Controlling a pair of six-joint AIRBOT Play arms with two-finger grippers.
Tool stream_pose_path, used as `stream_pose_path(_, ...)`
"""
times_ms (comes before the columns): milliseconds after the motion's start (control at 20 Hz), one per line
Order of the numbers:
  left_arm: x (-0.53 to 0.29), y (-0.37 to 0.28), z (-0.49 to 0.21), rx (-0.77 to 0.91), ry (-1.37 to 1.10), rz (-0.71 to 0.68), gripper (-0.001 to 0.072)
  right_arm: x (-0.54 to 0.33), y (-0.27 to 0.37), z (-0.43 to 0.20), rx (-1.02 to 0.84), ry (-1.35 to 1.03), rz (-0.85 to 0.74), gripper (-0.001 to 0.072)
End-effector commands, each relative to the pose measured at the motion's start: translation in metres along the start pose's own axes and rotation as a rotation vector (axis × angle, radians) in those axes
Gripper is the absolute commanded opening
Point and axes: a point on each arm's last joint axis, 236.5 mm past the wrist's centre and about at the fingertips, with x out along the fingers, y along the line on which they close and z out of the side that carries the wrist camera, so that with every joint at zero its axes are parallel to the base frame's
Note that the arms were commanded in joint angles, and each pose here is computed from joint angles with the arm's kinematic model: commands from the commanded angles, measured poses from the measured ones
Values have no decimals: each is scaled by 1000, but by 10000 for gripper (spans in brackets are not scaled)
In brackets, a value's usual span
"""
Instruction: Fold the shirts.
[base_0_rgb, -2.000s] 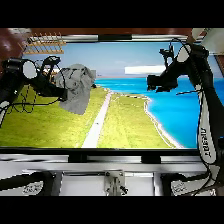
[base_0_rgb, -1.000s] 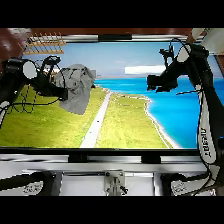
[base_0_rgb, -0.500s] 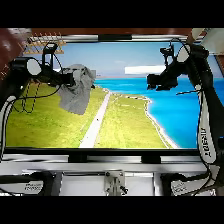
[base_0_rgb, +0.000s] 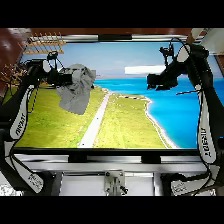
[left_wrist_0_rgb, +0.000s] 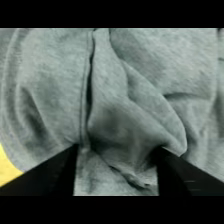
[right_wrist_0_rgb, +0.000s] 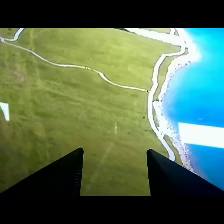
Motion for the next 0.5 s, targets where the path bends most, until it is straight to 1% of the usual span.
stream_pose_path(0, 23, 6, -4, -11, 19, 9, 471, 1, 1, 0, 23, -1, 2, 510)
stream_pose_path(50, 22, 5, -3, -14, 17, 4, 336, 1, 1, 1, 22, -2, 1, 510)
stream_pose_path(100, 17, 0, -2, -24, 13, -16, 146, 1, 1, 1, 22, -2, 1, 510)
stream_pose_path(150, 7, -9, 5, -20, -4, -48, 72, 0, 1, 1, 21, -2, 1, 510)
stream_pose_path(200, -13, -24, 19, 13, -54, -95, 45, 0, 0, 1, 20, -4, 0, 510)
stream_pose_path(300, -81, -57, 60, 103, -212, -146, 43, -3, -3, 1, -10, -2, -17, 509)
stream_pose_path(400, -188, -102, 90, 229, -417, -197, 43, -21, -13, -10, -35, 47, -72, 509)
stream_pose_path(450, -248, -127, 91, 274, -519, -233, 43, -37, -20, -12, -48, 46, -118, 509)
